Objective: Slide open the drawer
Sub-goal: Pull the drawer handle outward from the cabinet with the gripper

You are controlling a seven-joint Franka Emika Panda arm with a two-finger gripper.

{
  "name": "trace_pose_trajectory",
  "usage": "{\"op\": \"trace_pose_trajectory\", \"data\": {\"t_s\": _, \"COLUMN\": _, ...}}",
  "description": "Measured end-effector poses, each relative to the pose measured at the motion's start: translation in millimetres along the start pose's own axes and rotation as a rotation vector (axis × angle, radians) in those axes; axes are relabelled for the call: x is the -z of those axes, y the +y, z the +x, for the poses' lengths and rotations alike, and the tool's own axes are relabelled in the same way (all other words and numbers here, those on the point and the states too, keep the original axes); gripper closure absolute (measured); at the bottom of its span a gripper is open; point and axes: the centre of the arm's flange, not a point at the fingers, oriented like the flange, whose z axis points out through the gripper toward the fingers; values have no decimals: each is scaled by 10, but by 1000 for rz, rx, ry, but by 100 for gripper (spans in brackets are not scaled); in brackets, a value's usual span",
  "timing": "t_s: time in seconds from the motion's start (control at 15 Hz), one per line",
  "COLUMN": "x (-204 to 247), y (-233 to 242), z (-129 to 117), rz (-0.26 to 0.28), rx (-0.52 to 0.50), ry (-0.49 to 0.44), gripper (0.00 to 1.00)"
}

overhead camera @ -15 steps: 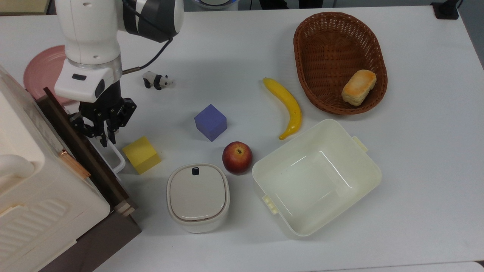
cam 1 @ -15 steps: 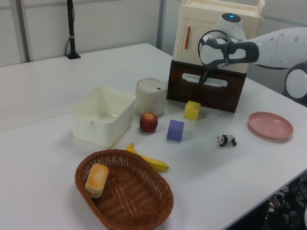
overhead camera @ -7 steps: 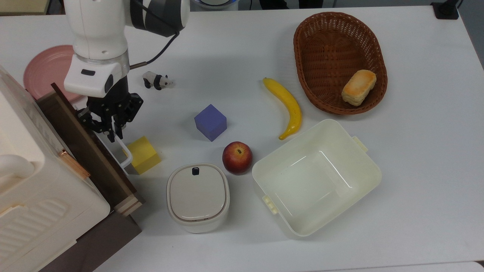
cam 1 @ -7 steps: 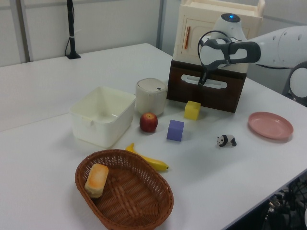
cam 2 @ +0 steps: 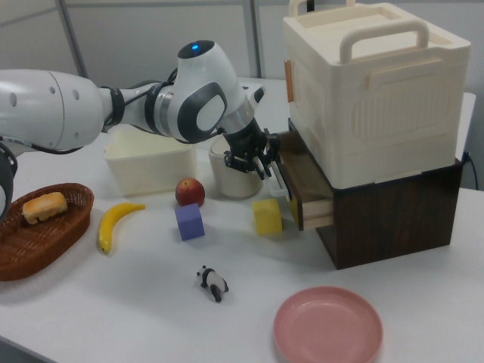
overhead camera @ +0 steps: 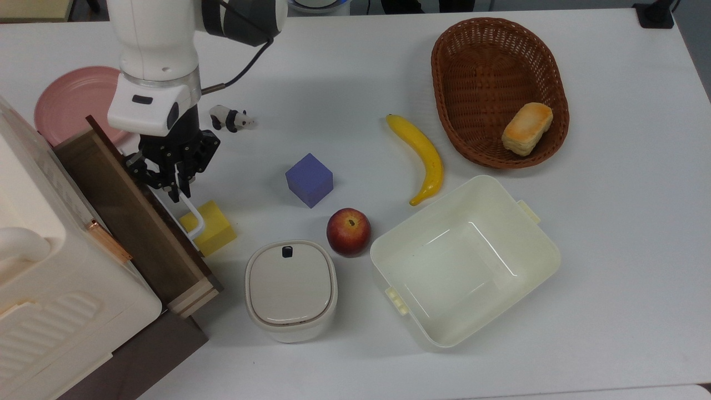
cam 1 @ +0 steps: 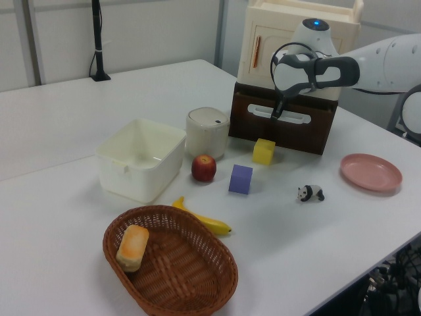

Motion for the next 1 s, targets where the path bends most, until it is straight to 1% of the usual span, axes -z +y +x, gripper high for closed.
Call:
{"op": "trace_pose_trajectory", "data": {"t_s": 0.47, "x": 61, "y": -194, "z": 20, "rz": 19, "rx": 20, "ry": -7, "gripper": 87}}
{"op": "trace_pose_trajectory", "data": {"t_s": 1.0, "x": 101, "y": -253, "z": 29, "rz": 24, "rx": 26, "ry": -8, "gripper": 87}}
